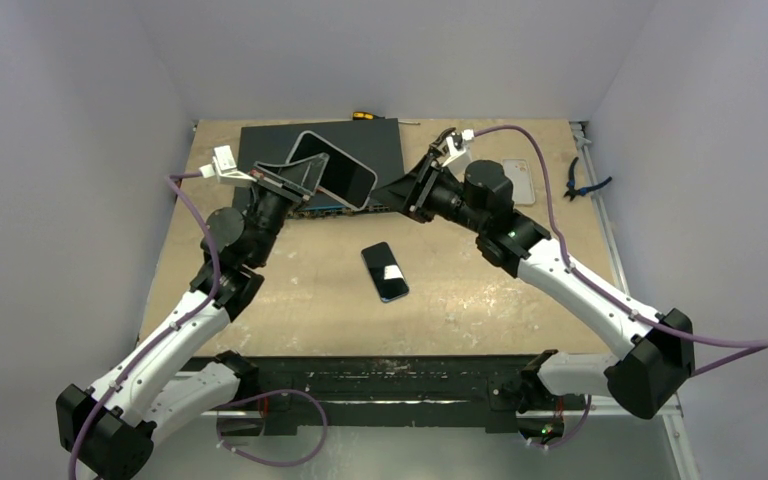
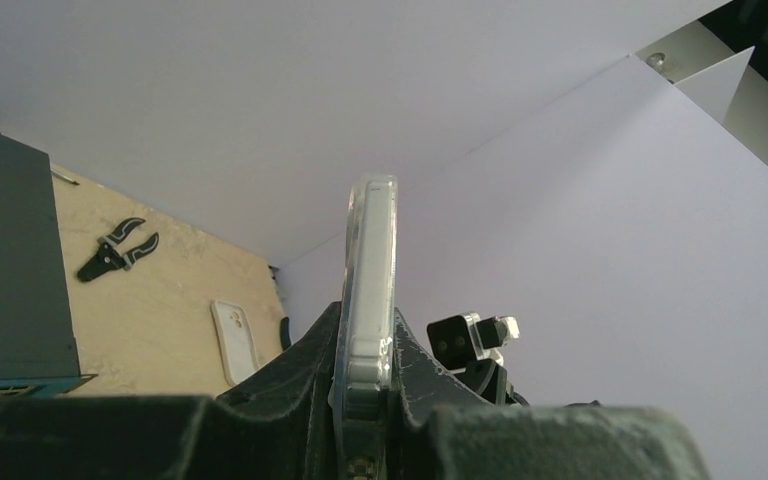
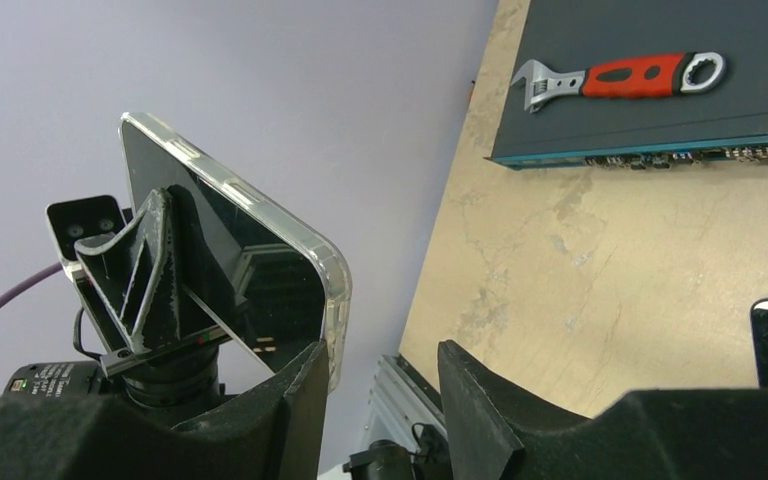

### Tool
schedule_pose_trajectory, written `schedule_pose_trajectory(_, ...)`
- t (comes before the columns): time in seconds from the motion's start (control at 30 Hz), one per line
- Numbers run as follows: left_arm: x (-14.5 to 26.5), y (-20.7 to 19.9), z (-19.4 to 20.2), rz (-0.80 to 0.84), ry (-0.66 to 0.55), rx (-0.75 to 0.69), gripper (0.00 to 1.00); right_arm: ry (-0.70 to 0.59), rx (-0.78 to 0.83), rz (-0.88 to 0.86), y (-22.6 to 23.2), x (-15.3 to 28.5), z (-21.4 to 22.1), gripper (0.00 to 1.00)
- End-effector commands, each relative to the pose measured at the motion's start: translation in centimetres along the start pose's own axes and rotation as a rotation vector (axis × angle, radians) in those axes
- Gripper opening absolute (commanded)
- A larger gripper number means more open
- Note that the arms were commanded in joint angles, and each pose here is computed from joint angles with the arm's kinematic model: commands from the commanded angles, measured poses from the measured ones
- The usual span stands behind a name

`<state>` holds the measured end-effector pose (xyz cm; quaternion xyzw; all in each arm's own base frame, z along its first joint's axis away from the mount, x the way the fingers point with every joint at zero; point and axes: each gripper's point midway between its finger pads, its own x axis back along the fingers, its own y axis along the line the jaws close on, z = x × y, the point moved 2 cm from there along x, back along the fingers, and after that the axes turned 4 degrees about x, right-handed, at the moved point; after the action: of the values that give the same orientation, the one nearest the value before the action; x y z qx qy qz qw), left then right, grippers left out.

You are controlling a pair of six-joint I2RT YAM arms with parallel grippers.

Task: Take the phone out of the phone case
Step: Remove the phone case from the phone.

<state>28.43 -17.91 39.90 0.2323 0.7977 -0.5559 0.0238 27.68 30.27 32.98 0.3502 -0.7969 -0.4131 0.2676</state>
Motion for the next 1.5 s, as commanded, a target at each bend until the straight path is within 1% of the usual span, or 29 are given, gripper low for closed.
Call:
schedule_pose_trajectory(0.0,2.4,-10.9,-2.4,0.379,-0.003,0.177,0.0,-0.019,-0.002,0.19,-5.5,-0.3,0.1,0.46)
schedule_pose_trajectory(0.13,2.5,-11.1,-2.4,0.384,0.001,0.178,0.0,-0.028,0.002,0.201,-6.0,0.0,-0.2,0.45)
schedule_pose_trajectory(0.2,2.5,-10.9,-2.4,0.381,0.0,0.173,0.0,-0.058,0.015,0.176,-5.4,0.8,-1.0,0.46)
schedule_pose_trajectory(0.3,2.6,-10.5,-2.3,0.368,0.001,0.169,0.0,-0.11,0.058,0.002,-2.6,2.6,-2.1,0.52)
schedule_pose_trajectory(0.37,2.5,-10.0,-2.0,0.356,0.005,0.179,0.0,-0.11,0.098,-0.127,-0.5,3.7,-2.3,0.55)
schedule_pose_trajectory(0.43,2.4,-9.3,-1.7,0.347,0.012,0.202,0.0,-0.086,0.14,-0.239,1.7,4.8,-2.3,0.56)
schedule_pose_trajectory(0.57,2.1,-8.8,-1.0,0.36,0.039,0.263,0.0,-0.088,0.167,-0.373,3.7,6.9,-2.7,0.56)
schedule_pose_trajectory(0.63,2.0,-8.8,-0.6,0.37,0.063,0.282,0.0,-0.115,0.185,-0.435,4.6,8.0,-3.2,0.56)
schedule_pose_trajectory(0.7,1.9,-8.8,-0.1,0.376,0.097,0.273,0.0,-0.157,0.206,-0.448,5.4,9.2,-3.6,0.56)
schedule_pose_trajectory(0.77,1.9,-8.6,0.6,0.382,0.132,0.229,0.0,-0.23,0.242,-0.387,5.4,10.1,-4.6,0.57)
schedule_pose_trajectory(0.83,1.9,-8.7,1.1,0.405,0.179,0.162,0.0,-0.312,0.329,-0.314,5.6,11.4,-5.8,0.58)
schedule_pose_trajectory(0.9,2.2,-9.2,1.9,0.47,0.262,0.084,0.0,-0.335,0.431,-0.252,6.0,12.5,-6.4,0.59)
schedule_pose_trajectory(0.93,2.4,-9.4,2.9,0.504,0.342,0.049,0.0,-0.325,0.512,-0.235,6.7,13.0,-6.6,0.6)
schedule_pose_trajectory(1.0,2.9,-10.0,4.3,0.58,0.463,-0.011,0.0,-0.272,0.576,-0.242,7.4,13.7,-6.0,0.6)
schedule_pose_trajectory(1.07,3.2,-10.5,5.8,0.649,0.602,-0.05,0.0,-0.237,0.632,-0.291,8.3,14.7,-4.9,0.6)
schedule_pose_trajectory(1.13,3.7,-11.5,6.3,0.726,0.69,-0.073,0.0,-0.235,0.696,-0.33,9.1,16.6,-3.9,0.6)
schedule_pose_trajectory(1.23,3.6,-12.0,6.9,0.762,0.789,-0.153,0.0,-0.209,0.773,-0.319,8.4,18.2,-2.3,0.6)
schedule_pose_trajectory(1.27,3.6,-12.1,7.2,0.764,0.828,-0.196,0.0,-0.199,0.82,-0.295,7.5,18.3,-1.9,0.59)
schedule_pose_trajectory(1.3,3.4,-12.3,7.2,0.76,0.839,-0.245,0.0,-0.184,0.86,-0.281,6.8,18.4,-1.5,0.58)
schedule_pose_trajectory(1.37,3.4,-12.2,7.3,0.753,0.873,-0.379,0.0,-0.139,0.904,-0.328,6.2,18.7,0.3,0.56)
schedule_pose_trajectory(1.43,3.6,-11.4,7.5,0.742,0.874,-0.533,0.0,-0.147,0.969,-0.328,5.8,19.0,0.7,0.55)
schedule_pose_trajectory(1.47,4.4,-11.2,8.0,0.756,0.887,-0.57,0.0,-0.128,1.012,-0.343,5.7,19.0,1.1,0.55)
